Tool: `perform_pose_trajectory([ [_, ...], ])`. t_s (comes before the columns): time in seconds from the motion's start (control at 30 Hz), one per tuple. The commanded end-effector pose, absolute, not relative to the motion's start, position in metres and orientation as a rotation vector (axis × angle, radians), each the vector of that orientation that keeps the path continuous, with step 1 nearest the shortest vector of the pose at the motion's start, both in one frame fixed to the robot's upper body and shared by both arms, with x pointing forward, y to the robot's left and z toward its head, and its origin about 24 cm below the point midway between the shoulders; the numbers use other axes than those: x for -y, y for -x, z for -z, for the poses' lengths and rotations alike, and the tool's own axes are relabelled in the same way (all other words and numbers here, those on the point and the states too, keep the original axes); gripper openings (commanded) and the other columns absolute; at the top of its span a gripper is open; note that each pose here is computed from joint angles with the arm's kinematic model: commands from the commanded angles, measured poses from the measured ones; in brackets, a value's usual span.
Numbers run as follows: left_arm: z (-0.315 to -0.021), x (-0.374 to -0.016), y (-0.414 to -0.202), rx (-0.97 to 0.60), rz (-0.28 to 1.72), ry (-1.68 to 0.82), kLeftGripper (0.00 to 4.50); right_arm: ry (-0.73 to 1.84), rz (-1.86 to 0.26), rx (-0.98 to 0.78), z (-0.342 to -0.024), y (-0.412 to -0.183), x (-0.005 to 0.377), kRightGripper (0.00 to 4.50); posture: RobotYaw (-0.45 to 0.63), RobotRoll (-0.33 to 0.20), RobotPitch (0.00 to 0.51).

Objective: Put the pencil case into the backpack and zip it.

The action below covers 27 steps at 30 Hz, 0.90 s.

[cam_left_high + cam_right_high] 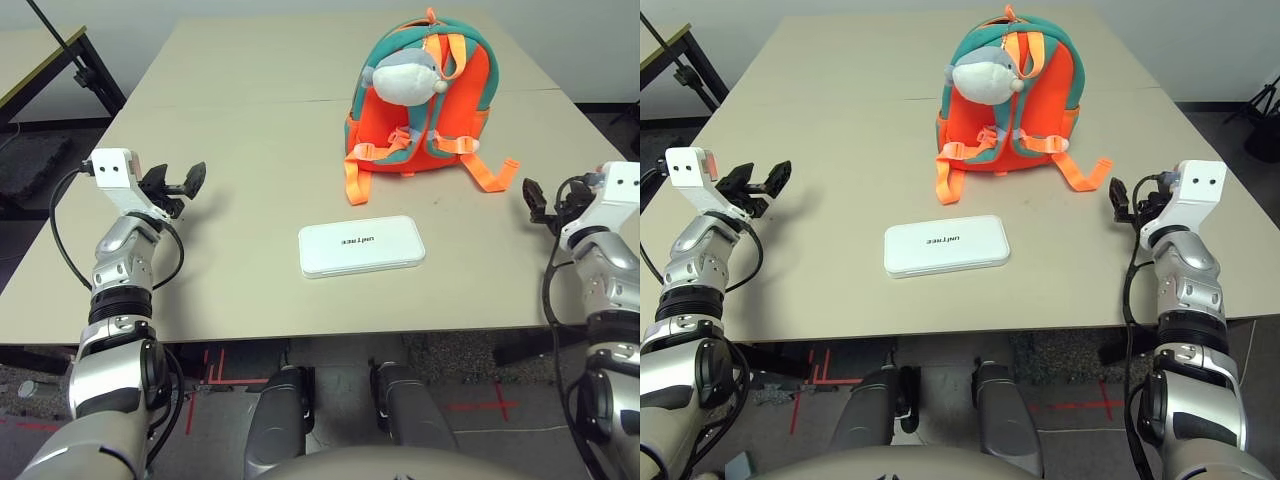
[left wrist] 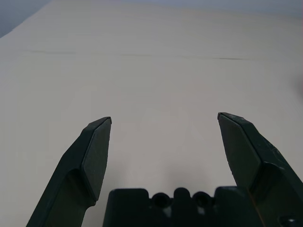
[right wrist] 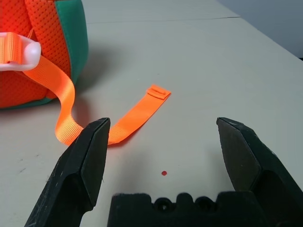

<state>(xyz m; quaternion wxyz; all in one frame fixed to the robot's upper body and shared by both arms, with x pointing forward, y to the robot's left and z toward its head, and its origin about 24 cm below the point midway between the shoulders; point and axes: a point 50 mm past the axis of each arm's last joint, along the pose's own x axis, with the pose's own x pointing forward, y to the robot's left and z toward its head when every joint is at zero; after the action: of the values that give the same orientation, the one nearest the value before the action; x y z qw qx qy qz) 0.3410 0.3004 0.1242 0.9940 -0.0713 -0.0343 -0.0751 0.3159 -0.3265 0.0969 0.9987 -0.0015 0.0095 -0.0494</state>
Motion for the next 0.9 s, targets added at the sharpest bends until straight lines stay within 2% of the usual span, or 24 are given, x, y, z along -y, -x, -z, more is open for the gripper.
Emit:
perform_pose_trajectory([
  [0.03, -0.132, -0.290, -0.339, 0.028, 0.246, 0.206, 4.50, 0.016, 0.093, -0.019, -0.097, -0.317, 0.327, 4.45, -0.05, 0.000, 0.117],
  [0.27, -0.155, -0.263, -0.324, -0.186, 0.505, 0.386, 4.50, 0.037, 0.065, -0.010, -0.099, -0.320, 0.323, 4.45, -0.05, 0.000, 0.112],
  [0.57, -0.144, -0.237, -0.295, -0.588, 0.718, 0.657, 4.50, 0.305, -0.244, -0.001, -0.118, -0.314, 0.294, 4.45, -0.08, 0.000, 0.111],
  [0.87, -0.129, -0.221, -0.287, -0.688, 0.771, 0.793, 4.50, 0.474, -0.458, -0.034, -0.130, -0.301, 0.274, 4.45, -0.11, 0.000, 0.104],
  [0.9, -0.128, -0.220, -0.287, -0.693, 0.774, 0.815, 4.50, 0.491, -0.481, -0.040, -0.132, -0.299, 0.272, 4.29, -0.11, 0.000, 0.104],
])
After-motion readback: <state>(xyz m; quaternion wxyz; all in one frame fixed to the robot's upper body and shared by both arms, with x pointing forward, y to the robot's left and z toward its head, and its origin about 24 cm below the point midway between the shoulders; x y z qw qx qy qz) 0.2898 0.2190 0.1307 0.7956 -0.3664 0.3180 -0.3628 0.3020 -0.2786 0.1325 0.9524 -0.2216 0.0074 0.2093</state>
